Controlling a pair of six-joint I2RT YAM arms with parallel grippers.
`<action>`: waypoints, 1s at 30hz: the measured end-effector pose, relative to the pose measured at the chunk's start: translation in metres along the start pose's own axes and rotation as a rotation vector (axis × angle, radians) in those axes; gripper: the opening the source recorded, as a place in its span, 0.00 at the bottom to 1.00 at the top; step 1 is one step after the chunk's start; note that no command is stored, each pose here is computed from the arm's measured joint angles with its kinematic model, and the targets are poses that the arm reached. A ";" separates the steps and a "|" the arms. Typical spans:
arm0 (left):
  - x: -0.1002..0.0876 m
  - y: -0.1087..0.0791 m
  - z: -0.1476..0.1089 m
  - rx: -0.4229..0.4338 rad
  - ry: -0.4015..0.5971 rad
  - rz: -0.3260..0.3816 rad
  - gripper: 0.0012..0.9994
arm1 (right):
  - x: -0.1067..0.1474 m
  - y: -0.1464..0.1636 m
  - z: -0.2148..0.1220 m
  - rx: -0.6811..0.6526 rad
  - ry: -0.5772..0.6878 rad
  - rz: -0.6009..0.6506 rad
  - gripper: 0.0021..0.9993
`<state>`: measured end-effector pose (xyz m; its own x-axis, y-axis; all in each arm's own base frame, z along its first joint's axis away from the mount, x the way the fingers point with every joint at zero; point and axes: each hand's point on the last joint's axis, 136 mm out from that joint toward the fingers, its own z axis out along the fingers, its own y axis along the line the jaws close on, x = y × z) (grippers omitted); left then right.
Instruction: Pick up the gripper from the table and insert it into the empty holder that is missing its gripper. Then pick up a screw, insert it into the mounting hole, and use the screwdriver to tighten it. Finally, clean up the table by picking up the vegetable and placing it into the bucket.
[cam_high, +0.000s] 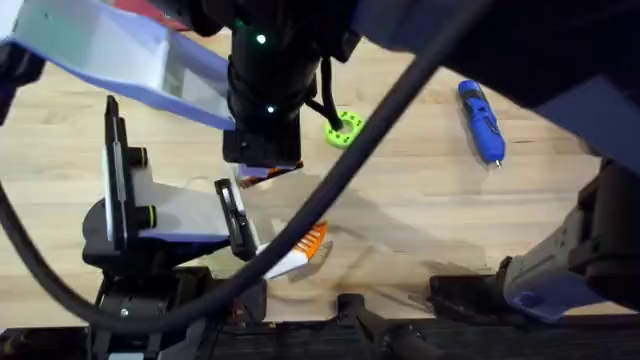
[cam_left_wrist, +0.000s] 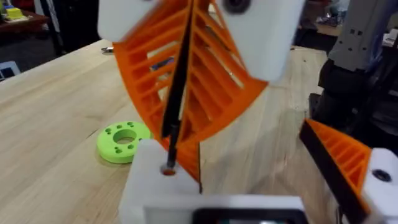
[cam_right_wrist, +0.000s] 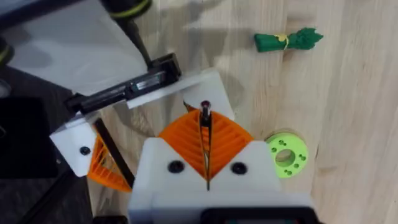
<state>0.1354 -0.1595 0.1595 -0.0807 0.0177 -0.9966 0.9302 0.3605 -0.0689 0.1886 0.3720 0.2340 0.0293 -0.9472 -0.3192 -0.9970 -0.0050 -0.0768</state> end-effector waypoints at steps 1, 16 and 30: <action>0.000 0.000 0.000 0.000 0.000 0.000 0.99 | 0.000 0.000 0.000 0.000 0.000 0.000 0.00; 0.000 0.000 0.000 0.000 0.000 0.000 0.99 | 0.001 -0.001 0.015 -0.016 0.028 0.003 0.00; 0.000 0.000 0.000 0.000 0.000 0.000 0.99 | 0.001 -0.001 0.015 -0.016 0.029 0.003 0.00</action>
<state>0.1354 -0.1595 0.1595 -0.0805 0.0177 -0.9966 0.9302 0.3606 -0.0688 0.1910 0.3764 0.2196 0.0244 -0.9560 -0.2922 -0.9981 -0.0070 -0.0606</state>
